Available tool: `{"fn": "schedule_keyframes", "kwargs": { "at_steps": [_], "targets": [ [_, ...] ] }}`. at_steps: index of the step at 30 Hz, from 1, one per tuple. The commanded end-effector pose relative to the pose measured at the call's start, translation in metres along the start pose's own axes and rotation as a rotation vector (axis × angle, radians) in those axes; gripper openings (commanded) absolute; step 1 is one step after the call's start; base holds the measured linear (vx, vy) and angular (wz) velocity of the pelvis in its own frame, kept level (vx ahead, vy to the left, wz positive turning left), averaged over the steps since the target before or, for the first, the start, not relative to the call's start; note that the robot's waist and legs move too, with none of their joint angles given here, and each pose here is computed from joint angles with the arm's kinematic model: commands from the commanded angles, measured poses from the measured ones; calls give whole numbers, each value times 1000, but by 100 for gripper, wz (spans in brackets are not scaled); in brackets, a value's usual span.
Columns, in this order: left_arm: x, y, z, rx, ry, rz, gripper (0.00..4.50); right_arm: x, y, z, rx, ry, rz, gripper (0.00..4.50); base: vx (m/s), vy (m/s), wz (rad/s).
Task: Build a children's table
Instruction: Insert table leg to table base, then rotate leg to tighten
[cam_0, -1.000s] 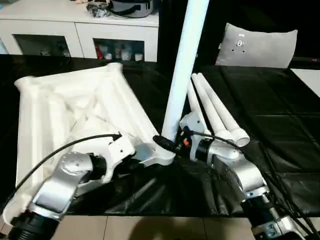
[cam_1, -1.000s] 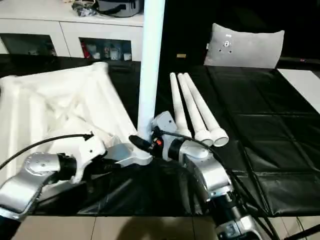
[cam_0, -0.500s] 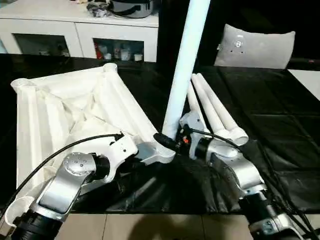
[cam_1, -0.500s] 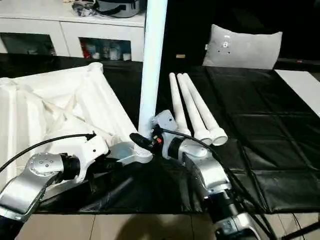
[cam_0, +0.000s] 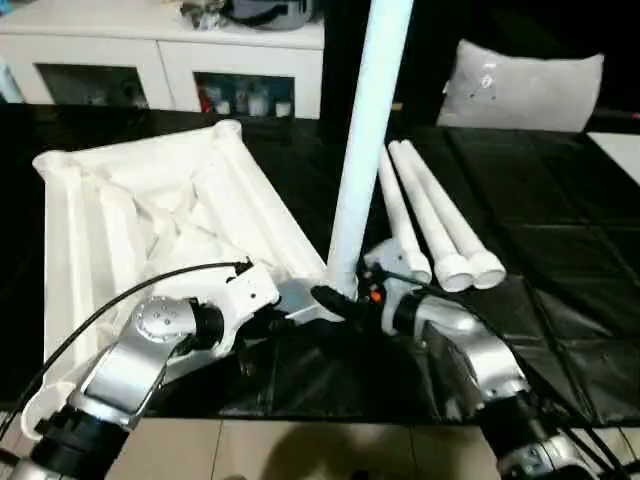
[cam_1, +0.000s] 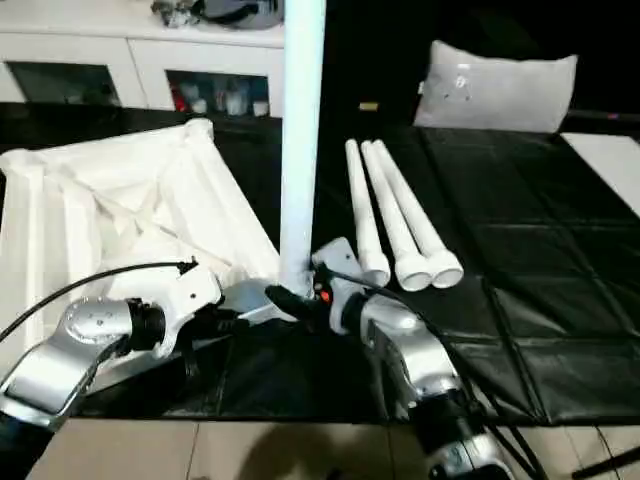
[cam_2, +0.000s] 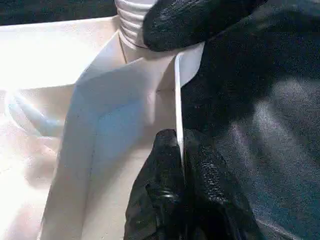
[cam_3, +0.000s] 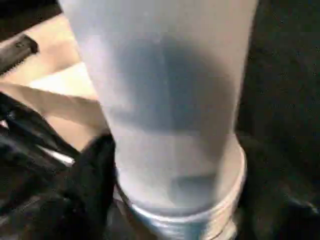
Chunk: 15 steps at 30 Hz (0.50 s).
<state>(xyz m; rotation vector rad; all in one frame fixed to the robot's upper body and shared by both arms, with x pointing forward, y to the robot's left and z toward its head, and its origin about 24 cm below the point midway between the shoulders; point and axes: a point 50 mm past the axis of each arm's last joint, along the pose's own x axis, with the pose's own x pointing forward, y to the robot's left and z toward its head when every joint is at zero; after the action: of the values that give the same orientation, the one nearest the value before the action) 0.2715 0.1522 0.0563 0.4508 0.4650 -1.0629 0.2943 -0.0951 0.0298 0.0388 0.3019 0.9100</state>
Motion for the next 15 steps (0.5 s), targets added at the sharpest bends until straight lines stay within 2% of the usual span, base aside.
{"fn": "schedule_keyframes", "kwargs": {
  "at_steps": [1,8,15],
  "targets": [
    [-10,15,18,81,-49,61,0,-10,-3,-17,26,56,-15,386,0,0,0],
    [-9,18,14,101,-29,11,0,-32,-6,-9,-27,-17,-28,448,8,-4,0],
    [-9,16,11,137,-29,-84,0,-48,-8,8,-95,-66,28,450,8,-4,0]
  ]
}}
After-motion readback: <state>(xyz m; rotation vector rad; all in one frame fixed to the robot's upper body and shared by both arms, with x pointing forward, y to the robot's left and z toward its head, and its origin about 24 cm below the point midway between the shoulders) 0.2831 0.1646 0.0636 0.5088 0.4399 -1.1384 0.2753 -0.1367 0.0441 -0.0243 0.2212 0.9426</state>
